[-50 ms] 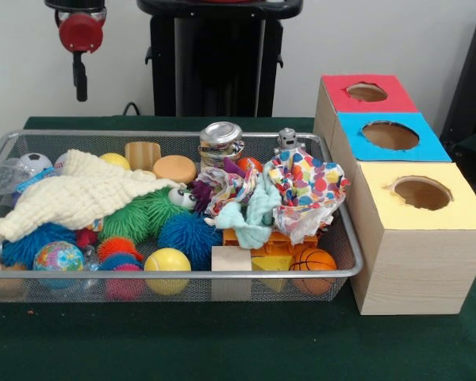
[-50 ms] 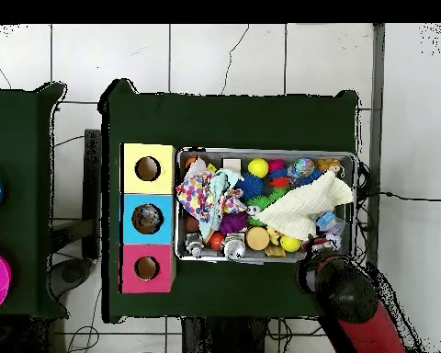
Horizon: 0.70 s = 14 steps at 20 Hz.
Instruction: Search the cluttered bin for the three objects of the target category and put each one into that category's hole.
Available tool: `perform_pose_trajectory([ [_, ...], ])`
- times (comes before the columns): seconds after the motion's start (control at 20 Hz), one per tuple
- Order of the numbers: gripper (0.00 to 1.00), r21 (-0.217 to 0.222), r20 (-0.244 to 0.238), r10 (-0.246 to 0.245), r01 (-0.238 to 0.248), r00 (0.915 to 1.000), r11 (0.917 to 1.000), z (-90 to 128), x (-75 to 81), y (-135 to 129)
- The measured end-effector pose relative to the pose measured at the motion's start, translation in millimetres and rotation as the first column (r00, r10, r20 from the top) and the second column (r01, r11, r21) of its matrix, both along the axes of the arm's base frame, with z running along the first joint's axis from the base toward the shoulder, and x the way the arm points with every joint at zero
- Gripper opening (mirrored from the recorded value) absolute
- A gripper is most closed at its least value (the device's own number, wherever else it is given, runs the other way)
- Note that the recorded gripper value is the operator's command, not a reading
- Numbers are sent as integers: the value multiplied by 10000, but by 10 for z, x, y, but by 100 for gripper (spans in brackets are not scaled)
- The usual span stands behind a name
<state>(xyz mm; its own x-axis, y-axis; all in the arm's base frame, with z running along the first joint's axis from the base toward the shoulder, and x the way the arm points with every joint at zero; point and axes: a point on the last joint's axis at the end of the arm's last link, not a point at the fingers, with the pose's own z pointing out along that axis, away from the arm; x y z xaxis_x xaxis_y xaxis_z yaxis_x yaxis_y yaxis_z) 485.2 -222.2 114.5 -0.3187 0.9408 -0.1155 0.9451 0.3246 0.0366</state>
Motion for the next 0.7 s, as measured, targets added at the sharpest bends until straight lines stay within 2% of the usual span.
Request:
perform_pose_trajectory([
  [0.4, 100, -70, 47, 459, -459, 9989, 9989, 43, 289, -207],
  [0.5, 100, -72, 40, 623, -622, 9981, 9980, 80, 412, -284],
  [0.7, 100, -236, 241, 668, -663, 9975, 9975, 142, 565, -417],
])
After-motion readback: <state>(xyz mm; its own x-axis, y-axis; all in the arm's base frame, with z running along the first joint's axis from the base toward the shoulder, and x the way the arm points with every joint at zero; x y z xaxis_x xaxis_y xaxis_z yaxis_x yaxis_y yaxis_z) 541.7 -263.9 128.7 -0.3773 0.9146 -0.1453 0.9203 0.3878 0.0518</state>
